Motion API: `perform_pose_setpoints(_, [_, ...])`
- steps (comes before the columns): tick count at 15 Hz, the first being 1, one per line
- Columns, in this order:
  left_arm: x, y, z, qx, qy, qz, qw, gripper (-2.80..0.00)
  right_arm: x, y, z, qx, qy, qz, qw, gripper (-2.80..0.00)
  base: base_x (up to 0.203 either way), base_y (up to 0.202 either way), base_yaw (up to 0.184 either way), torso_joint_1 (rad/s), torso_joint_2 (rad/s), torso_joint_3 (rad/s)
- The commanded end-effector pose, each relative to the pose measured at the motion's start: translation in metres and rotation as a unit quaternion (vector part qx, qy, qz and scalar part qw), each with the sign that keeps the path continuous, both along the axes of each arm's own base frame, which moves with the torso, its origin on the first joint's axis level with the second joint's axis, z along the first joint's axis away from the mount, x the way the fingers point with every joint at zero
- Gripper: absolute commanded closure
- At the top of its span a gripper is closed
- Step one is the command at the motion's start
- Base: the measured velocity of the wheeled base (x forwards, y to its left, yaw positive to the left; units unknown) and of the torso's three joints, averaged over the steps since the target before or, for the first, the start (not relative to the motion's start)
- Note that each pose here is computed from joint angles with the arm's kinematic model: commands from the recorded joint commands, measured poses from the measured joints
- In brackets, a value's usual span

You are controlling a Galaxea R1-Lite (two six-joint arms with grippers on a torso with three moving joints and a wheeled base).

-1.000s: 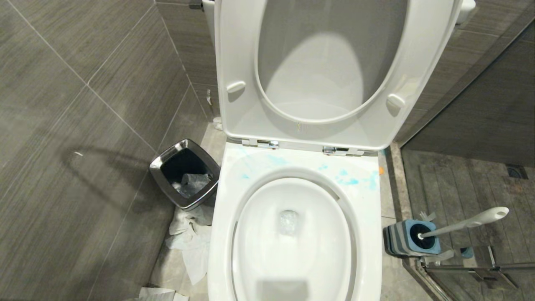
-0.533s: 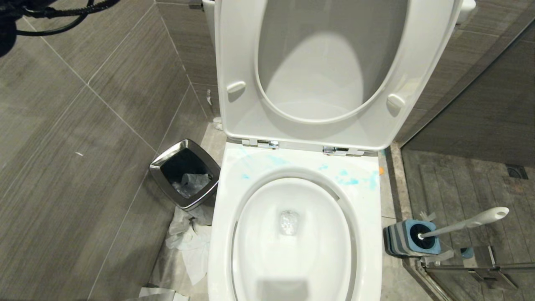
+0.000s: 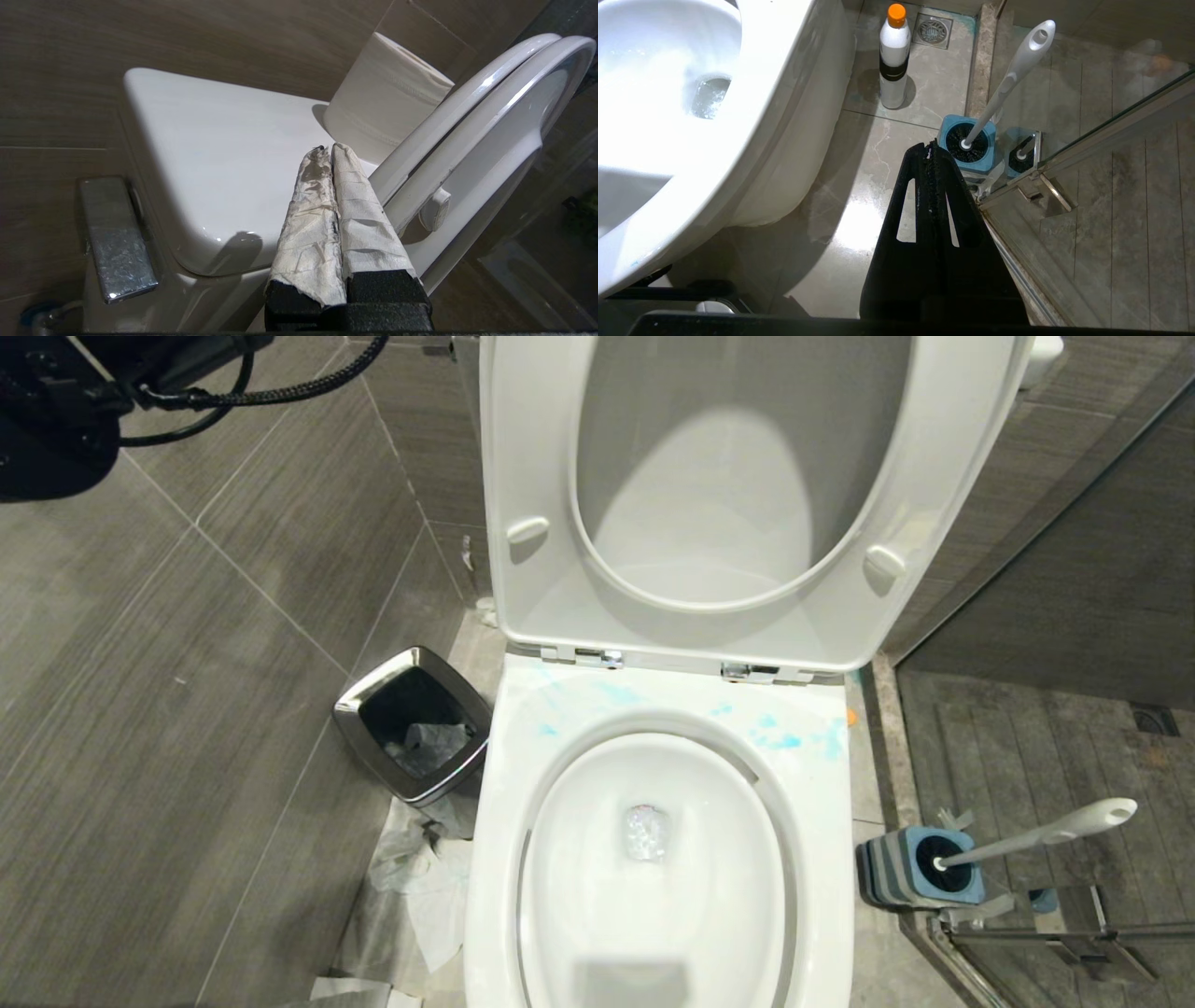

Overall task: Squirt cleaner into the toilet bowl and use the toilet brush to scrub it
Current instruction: Close the toilet lid

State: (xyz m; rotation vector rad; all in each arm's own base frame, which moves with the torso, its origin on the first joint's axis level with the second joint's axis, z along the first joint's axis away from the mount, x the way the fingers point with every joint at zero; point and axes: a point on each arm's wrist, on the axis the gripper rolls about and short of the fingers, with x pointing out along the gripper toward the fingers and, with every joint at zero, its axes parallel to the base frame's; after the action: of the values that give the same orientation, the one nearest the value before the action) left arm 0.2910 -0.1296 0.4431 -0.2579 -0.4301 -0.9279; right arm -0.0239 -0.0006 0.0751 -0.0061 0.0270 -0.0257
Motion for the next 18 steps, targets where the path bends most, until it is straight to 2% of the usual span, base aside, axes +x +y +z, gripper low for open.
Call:
perform_pose_setpoints(1, [0.003, -0.005, -0.005, 0.008, 0.01, 0.0, 0.9999, 0.0, 0.0, 0.0, 0.0, 0.0, 0.0, 0.0, 1.0, 0.0, 0.0, 0.0, 0.0, 0.0, 0.0, 0.0])
perform_pose_setpoints(3, [0.004, -0.01, -0.009, 0.027, 0.014, 0.004, 0.9995, 0.0, 0.0, 0.0, 0.0, 0.0, 0.0, 0.001, 1.0, 0.0, 0.0, 0.0, 0.0, 0.0, 0.0, 0.0])
perform_pose_setpoints(12, [0.022, -0.023, -0.027, 0.038, 0.042, -0.007, 0.9984, 0.0, 0.0, 0.0, 0.0, 0.0, 0.0, 0.0, 1.0, 0.0, 0.0, 0.0, 0.0, 0.0, 0.0, 0.0])
perform_pose_setpoints(14, [0.019, -0.024, -0.027, 0.048, 0.049, -0.045, 0.9966, 0.0, 0.0, 0.0, 0.0, 0.0, 0.0, 0.001, 1.0, 0.0, 0.0, 0.0, 0.0, 0.0, 0.0, 0.0])
perform_pose_setpoints(18, [0.01, -0.019, -0.024, 0.052, 0.103, -0.143, 0.9829, 0.0, 0.0, 0.0, 0.0, 0.0, 0.0, 0.0, 1.0, 0.0, 0.0, 0.0, 0.0, 0.0, 0.0, 0.0])
